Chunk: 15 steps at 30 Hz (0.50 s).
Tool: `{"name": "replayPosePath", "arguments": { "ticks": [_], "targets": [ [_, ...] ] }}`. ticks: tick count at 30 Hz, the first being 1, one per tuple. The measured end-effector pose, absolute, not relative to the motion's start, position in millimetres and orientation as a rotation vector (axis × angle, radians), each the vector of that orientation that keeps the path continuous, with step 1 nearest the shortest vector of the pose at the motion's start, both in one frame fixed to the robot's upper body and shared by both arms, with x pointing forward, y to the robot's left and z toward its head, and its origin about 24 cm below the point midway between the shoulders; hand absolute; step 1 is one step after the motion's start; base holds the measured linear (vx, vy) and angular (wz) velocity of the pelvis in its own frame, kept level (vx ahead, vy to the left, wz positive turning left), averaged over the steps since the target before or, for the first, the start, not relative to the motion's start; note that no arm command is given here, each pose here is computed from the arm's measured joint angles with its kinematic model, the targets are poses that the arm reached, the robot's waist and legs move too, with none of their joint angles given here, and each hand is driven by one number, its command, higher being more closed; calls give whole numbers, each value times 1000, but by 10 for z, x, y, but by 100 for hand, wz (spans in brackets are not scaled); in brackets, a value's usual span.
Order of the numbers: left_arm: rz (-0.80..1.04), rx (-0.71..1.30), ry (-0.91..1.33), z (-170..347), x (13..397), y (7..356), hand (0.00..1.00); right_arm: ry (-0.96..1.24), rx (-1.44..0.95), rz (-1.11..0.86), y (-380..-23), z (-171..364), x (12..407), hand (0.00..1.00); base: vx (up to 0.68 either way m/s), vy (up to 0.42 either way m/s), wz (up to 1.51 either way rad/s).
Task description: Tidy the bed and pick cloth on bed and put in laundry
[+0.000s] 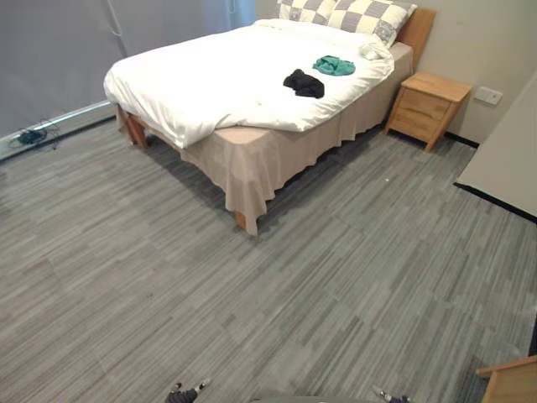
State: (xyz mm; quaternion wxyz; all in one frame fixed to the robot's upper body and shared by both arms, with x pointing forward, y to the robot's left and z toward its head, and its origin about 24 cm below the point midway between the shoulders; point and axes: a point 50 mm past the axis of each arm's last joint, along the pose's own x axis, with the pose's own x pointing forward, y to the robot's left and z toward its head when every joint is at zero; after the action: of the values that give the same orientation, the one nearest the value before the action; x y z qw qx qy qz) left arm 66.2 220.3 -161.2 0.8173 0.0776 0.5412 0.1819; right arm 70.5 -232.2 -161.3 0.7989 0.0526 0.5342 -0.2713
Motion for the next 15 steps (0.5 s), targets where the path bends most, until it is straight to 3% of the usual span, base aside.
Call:
{"name": "replayPosePath", "arguments": {
  "ticks": [15],
  "targets": [
    [385, 152, 1165, -1628, 617, 2153, 0, 1158, 122, -579, -2288, -1627, 669, 0, -64, -26, 2]
  ]
}}
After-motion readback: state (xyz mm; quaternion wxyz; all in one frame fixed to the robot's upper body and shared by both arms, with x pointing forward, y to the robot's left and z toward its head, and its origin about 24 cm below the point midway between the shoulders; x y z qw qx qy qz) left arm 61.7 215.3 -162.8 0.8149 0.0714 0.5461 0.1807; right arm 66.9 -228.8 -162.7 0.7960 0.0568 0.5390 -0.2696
